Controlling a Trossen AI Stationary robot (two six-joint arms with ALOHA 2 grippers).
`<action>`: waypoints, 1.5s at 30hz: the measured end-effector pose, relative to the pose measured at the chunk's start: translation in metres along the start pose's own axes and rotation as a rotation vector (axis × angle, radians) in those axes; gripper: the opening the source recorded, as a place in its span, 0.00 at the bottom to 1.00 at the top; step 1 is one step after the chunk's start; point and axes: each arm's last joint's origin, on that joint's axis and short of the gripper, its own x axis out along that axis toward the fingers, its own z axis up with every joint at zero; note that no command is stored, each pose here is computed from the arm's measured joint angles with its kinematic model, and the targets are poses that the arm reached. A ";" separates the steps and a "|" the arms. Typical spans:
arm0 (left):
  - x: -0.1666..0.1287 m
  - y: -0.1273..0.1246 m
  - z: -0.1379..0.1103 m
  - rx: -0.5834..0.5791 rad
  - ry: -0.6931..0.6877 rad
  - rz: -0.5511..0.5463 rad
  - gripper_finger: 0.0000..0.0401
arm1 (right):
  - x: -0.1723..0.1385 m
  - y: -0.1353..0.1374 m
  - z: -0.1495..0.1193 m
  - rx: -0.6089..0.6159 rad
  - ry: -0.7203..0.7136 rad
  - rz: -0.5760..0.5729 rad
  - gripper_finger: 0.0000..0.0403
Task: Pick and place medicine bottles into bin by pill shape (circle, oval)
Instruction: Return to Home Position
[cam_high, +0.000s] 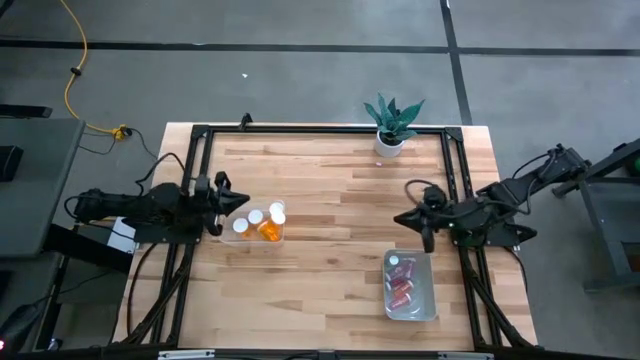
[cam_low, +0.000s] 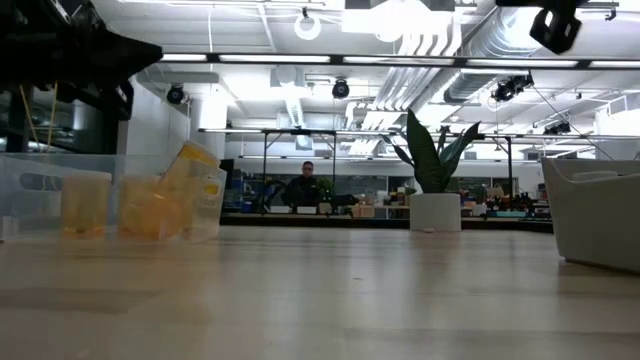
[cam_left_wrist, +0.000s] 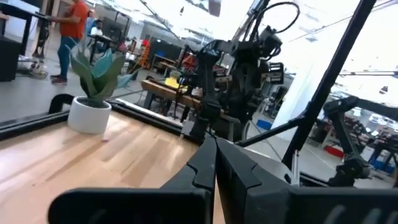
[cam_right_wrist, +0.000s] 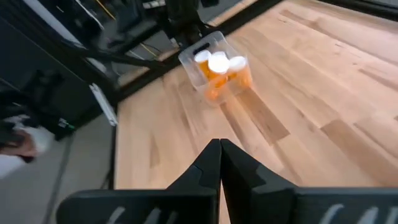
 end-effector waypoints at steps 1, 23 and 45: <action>0.000 0.000 0.000 -0.001 0.001 0.002 0.00 | -0.003 -0.005 -0.004 0.014 -0.011 0.018 0.00; 0.000 0.004 -0.001 0.052 0.005 0.097 0.00 | -0.006 -0.105 -0.059 0.002 -0.337 0.194 0.00; 0.000 0.004 -0.002 0.052 0.009 0.099 0.00 | 0.006 -0.131 -0.089 -0.195 -0.391 0.134 0.00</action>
